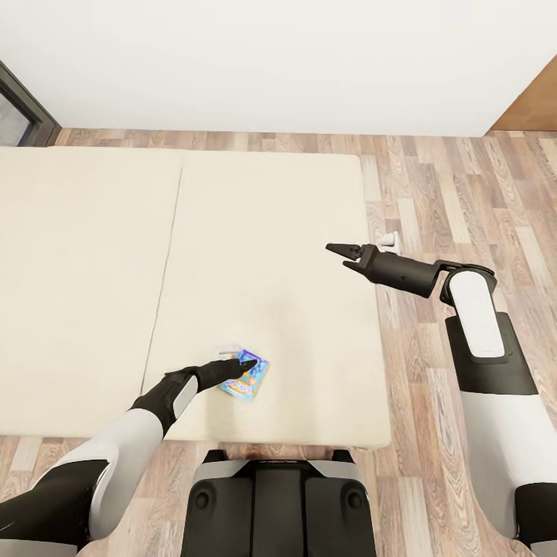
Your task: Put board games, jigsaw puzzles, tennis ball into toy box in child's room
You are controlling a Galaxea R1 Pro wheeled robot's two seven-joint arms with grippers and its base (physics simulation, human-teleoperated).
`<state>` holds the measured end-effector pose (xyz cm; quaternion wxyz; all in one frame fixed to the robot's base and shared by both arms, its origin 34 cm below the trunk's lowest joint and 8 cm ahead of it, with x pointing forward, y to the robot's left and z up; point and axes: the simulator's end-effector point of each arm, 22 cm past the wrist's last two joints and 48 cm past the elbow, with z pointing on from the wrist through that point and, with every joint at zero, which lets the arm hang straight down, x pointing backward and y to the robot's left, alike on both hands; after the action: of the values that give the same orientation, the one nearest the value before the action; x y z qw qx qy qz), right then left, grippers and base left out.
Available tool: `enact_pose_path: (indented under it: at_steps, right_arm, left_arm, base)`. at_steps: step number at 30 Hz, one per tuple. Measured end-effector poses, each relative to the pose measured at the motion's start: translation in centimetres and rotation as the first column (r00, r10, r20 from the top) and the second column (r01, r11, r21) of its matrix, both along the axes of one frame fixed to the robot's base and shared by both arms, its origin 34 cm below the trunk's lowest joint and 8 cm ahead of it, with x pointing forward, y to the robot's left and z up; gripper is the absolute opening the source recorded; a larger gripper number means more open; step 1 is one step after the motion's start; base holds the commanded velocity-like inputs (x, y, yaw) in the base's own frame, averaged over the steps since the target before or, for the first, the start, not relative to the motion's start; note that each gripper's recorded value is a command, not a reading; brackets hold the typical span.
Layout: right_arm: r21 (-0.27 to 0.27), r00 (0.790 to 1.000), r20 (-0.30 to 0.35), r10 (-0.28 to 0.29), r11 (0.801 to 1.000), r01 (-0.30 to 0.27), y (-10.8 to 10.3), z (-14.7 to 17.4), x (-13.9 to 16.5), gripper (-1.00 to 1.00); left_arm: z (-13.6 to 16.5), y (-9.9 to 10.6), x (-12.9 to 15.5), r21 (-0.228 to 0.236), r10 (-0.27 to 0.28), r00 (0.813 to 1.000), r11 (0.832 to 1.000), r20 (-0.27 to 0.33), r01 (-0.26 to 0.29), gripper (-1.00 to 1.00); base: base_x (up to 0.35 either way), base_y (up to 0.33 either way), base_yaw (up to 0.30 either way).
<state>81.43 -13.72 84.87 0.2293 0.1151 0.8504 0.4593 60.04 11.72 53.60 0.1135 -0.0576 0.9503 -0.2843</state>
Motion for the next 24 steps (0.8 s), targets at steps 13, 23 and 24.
enact_pose_path:
  at_steps: [13, 23, 24]
  right_arm:
    - [0.002, 1.000, 0.001, -0.001, 1.000, 0.001, 0.04, 0.06, 0.06, 1.00]
    - [0.002, 1.000, 0.001, -0.001, 1.000, 0.001, 0.13, 0.06, 0.05, 1.00]
    - [0.002, 1.000, 0.001, -0.001, 1.000, 0.001, 0.15, 0.06, 0.05, 1.00]
  left_arm:
    - [0.00, 0.00, 0.00, 0.000, 0.000, 1.000, 1.000, 0.000, 0.000, 1.00]
    - [0.00, 0.00, -0.01, 0.000, 0.000, 1.000, 1.000, 0.000, 0.000, 1.00]
    - [0.00, 0.00, -0.01, 0.000, 0.000, 1.000, 1.000, 0.000, 0.000, 1.00]
  base:
    - [-0.030, 0.000, 0.000]
    - [-0.007, -0.096, 0.000]
    - [0.000, -0.034, 0.000]
